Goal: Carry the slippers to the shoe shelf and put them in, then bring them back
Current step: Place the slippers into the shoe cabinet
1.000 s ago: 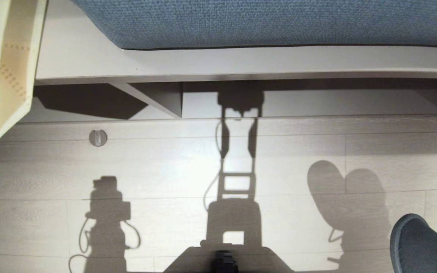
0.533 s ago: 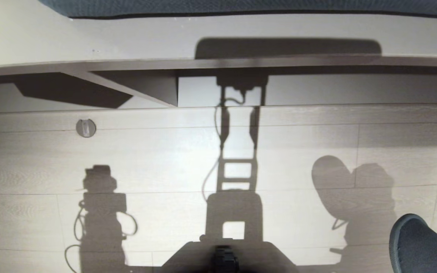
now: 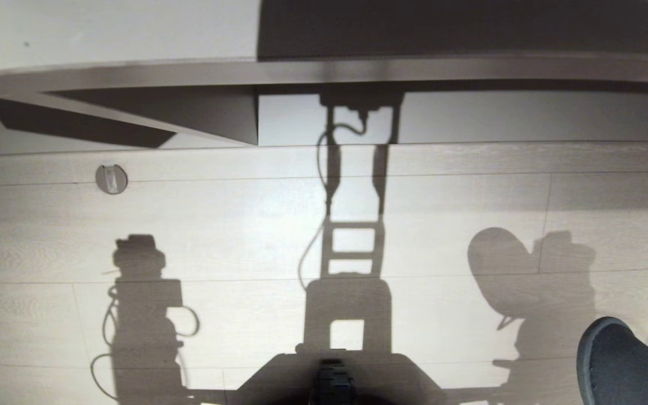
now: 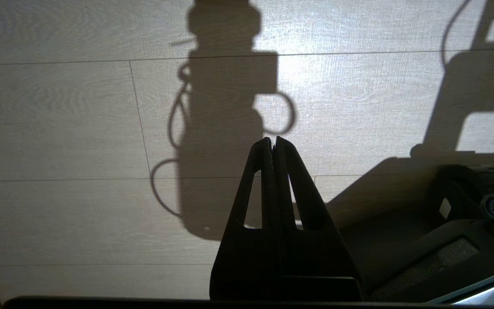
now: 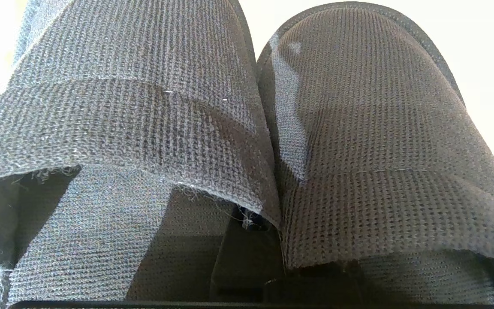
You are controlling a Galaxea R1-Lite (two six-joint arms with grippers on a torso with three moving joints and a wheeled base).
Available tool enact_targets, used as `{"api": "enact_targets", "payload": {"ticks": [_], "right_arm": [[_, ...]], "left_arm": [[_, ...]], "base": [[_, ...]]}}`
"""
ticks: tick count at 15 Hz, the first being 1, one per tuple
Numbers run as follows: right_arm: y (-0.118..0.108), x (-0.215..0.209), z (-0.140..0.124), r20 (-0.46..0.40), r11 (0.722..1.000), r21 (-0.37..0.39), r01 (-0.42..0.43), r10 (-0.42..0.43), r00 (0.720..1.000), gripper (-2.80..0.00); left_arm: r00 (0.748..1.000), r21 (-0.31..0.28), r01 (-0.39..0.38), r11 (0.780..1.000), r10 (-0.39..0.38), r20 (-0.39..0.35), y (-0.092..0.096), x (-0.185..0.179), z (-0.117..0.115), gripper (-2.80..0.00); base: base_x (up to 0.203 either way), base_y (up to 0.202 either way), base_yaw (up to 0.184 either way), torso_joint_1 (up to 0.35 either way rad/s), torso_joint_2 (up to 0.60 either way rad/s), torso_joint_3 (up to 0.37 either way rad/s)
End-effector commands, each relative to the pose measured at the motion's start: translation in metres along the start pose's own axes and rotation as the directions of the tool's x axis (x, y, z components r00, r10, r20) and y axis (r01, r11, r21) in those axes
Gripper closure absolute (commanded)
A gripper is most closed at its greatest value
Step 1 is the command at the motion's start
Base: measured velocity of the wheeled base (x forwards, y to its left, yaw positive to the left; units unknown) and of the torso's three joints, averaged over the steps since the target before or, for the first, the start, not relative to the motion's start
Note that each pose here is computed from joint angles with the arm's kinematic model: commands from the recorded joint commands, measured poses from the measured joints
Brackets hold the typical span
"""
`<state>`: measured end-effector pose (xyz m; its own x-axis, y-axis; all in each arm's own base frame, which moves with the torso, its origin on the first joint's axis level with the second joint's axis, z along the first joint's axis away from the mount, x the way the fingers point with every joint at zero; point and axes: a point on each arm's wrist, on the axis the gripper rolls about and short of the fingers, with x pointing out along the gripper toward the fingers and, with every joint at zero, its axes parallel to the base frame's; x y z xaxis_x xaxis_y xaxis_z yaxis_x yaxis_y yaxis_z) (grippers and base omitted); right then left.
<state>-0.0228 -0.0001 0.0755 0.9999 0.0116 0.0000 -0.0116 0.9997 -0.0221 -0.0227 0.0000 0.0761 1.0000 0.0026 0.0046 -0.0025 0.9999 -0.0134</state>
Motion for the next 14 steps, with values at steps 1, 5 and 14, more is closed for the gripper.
{"api": "enact_targets", "payload": {"ticks": [1, 5, 14], "right_arm": [[0.0, 0.0001, -0.0004, -0.002, 1.0, -0.001, -0.001, 0.001, 1.0, 0.0], [0.0, 0.0001, -0.0004, -0.002, 1.0, -0.001, -0.001, 0.001, 1.0, 0.0], [0.0, 0.0001, -0.0004, -0.001, 1.0, -0.001, -0.001, 0.001, 1.0, 0.0]], "left_arm": [[1.0, 0.0, 0.0, 1.0, 0.0, 0.002, 0.0, -0.0001, 0.0, 0.0], [1.0, 0.0, 0.0, 1.0, 0.0, 0.002, 0.0, -0.0001, 0.0, 0.0], [1.0, 0.0, 0.0, 1.0, 0.0, 0.002, 0.0, -0.0001, 0.0, 0.0]], "base": [[0.0, 0.0, 0.0, 0.0, 0.0, 0.0], [0.0, 0.0, 0.0, 0.0, 0.0, 0.0], [0.0, 0.0, 0.0, 0.0, 0.0, 0.0]]}}
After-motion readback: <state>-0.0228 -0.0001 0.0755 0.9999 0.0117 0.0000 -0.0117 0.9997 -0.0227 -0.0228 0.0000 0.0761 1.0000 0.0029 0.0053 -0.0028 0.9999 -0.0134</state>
